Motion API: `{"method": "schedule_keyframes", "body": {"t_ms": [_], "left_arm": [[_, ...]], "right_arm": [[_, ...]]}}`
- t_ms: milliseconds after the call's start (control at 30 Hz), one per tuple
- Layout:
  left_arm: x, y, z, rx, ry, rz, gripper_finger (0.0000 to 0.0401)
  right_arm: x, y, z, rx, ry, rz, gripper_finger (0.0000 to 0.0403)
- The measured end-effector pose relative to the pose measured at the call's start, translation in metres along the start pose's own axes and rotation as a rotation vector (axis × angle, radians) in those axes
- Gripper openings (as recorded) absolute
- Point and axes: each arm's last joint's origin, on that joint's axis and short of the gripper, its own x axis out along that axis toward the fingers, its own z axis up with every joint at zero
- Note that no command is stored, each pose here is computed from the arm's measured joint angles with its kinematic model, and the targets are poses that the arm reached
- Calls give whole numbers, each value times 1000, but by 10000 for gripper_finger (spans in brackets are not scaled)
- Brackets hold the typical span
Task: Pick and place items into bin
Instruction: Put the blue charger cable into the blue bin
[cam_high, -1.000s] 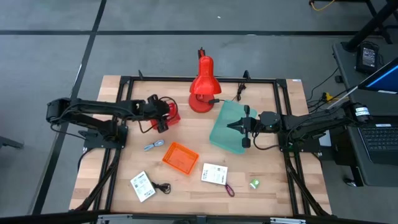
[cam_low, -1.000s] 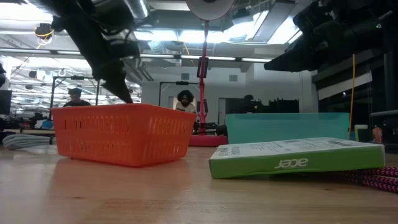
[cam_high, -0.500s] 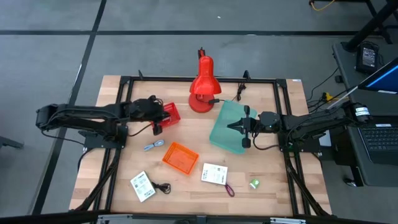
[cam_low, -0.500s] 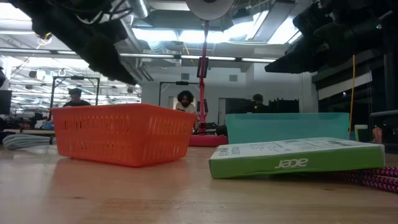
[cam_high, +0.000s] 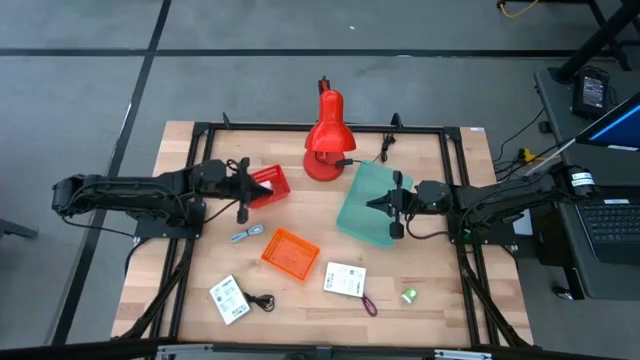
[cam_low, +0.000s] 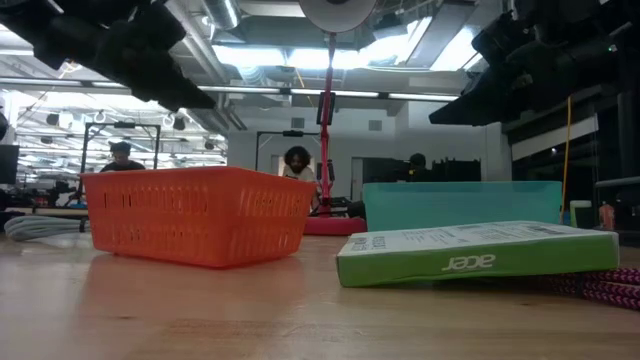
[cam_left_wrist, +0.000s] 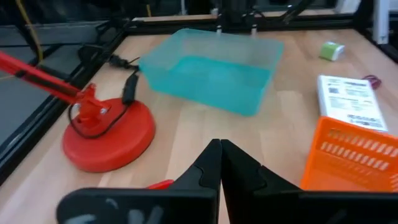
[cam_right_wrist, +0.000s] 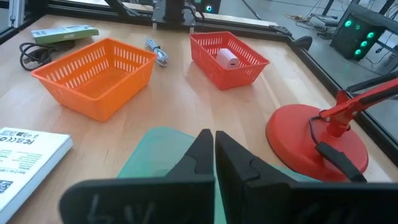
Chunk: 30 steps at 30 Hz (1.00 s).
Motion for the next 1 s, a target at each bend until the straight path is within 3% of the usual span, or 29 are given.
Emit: {"method": "schedule_keyframes", "body": {"t_ms": [300,733,1000], "left_arm": [[0,-5,8,43,-94,-172,1],[1,-5,5,10,-69,-175,1],[1,-29,5,-22,-39,-243,1]], "right_arm": [[0,0,2,3,-25,-2,0],[0,1,6,4,-67,51,0],[0,1,6,-1,-67,52,0]]}}
